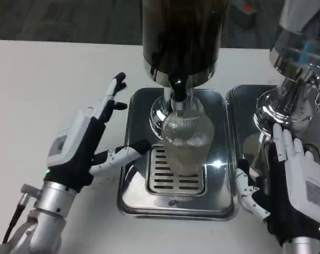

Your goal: Grasp the cup under the faucet to collect the drink, then remove the cup.

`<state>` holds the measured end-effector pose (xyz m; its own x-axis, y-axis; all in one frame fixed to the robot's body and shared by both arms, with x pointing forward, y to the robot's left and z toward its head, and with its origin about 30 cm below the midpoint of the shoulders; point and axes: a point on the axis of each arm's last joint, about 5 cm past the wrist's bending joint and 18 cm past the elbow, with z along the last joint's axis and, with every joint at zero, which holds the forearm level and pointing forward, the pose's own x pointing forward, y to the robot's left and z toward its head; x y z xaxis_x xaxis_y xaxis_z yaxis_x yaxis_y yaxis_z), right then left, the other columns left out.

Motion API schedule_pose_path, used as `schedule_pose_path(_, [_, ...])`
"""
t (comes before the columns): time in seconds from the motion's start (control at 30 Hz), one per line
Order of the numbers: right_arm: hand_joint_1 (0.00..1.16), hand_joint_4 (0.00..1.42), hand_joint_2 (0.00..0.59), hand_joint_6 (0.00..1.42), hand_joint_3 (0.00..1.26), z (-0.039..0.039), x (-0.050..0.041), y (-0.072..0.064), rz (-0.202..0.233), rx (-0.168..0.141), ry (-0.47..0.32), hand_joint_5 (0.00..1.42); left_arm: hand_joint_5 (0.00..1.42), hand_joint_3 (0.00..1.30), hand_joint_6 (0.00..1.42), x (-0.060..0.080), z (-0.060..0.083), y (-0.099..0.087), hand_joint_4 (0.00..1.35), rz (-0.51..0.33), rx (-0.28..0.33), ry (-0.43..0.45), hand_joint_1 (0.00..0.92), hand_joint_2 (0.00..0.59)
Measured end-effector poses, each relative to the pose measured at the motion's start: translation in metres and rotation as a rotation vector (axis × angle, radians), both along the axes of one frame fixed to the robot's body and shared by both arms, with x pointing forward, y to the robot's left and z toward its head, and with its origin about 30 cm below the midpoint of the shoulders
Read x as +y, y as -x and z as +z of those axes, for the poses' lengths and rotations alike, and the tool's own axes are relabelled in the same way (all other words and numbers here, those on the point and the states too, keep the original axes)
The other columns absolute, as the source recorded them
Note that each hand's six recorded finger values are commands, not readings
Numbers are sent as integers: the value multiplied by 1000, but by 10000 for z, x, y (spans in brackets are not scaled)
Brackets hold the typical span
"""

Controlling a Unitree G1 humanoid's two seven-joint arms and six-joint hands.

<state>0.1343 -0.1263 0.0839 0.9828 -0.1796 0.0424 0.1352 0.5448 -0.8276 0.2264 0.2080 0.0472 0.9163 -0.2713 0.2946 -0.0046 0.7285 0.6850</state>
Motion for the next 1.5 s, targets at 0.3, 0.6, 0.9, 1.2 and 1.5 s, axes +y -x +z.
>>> schedule_pose_path(0.3, [365, 0, 446, 0, 0, -26, -17, -35, 13, 12, -3, 0, 23, 0, 25, 224, 236, 52, 0, -136, 36, 215, 0, 83])
schedule_pose_path(0.6, [365, 0, 446, 0, 0, -24, -25, -46, 19, 12, -4, 0, 70, 0, 59, 95, 501, -51, 0, -399, 41, 339, 0, 90])
schedule_pose_path(0.9, [365, 0, 446, 0, 0, -25, -14, -45, 15, 10, -10, 0, 81, 0, 64, -43, 551, -92, 0, -532, 82, 343, 0, 94])
schedule_pose_path(1.2, [365, 0, 446, 0, 0, -30, 14, -36, 7, 12, -27, 0, 90, 0, 68, -191, 662, -239, 0, -589, 54, 294, 0, 99])
schedule_pose_path(1.5, [365, 0, 446, 0, 0, -35, 27, -26, -1, 13, -34, 0, 98, 0, 71, -256, 728, -272, 0, -615, 20, 201, 0, 105])
